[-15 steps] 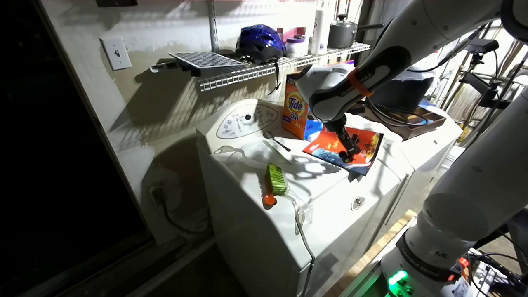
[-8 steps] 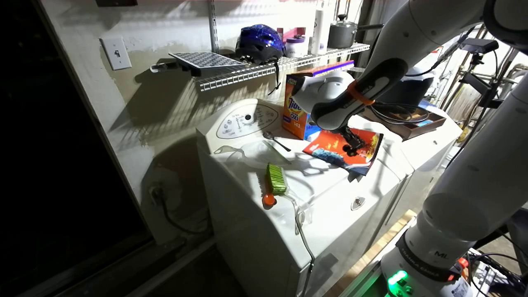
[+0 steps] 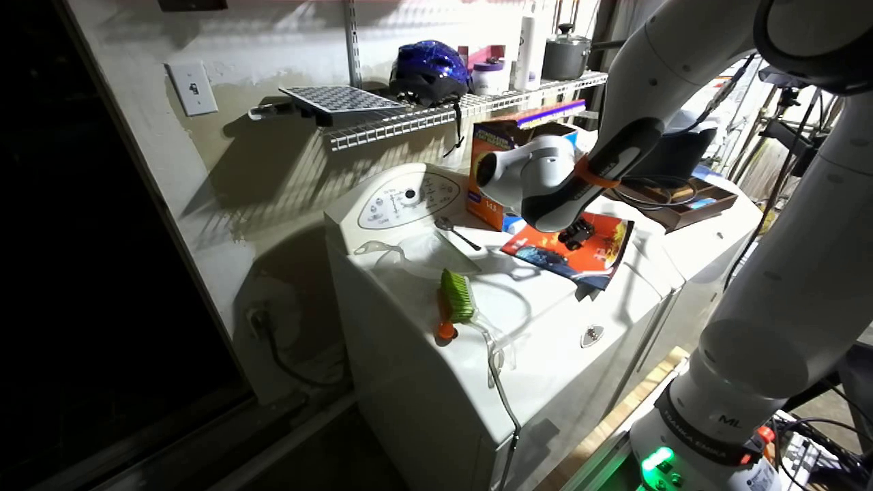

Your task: Put the toy car upright

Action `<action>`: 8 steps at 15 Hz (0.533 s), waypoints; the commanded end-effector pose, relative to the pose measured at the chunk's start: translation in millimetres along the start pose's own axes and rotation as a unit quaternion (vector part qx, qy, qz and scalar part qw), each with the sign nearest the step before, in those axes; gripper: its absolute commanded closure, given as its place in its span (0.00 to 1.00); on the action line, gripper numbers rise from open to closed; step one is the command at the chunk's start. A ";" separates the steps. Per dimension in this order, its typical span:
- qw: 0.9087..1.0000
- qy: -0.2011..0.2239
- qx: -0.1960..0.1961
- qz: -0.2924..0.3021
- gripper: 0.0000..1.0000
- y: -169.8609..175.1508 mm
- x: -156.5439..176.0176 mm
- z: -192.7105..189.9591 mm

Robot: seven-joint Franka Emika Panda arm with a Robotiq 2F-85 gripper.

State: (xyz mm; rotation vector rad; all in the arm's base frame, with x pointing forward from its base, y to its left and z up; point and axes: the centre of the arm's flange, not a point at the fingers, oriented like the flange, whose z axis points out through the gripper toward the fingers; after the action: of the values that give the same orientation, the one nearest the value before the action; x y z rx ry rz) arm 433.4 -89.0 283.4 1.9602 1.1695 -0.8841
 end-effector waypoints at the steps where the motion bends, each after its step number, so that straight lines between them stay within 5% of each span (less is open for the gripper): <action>1: 0.999 -0.011 -0.042 -0.004 0.63 7.0 24.0 7.7; 8: 0.997 -0.017 -0.068 -0.020 0.63 2.8 43.4 12.3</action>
State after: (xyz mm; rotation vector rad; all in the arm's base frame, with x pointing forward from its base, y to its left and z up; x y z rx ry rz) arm 440.9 -82.8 250.8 1.8571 1.2148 -0.8542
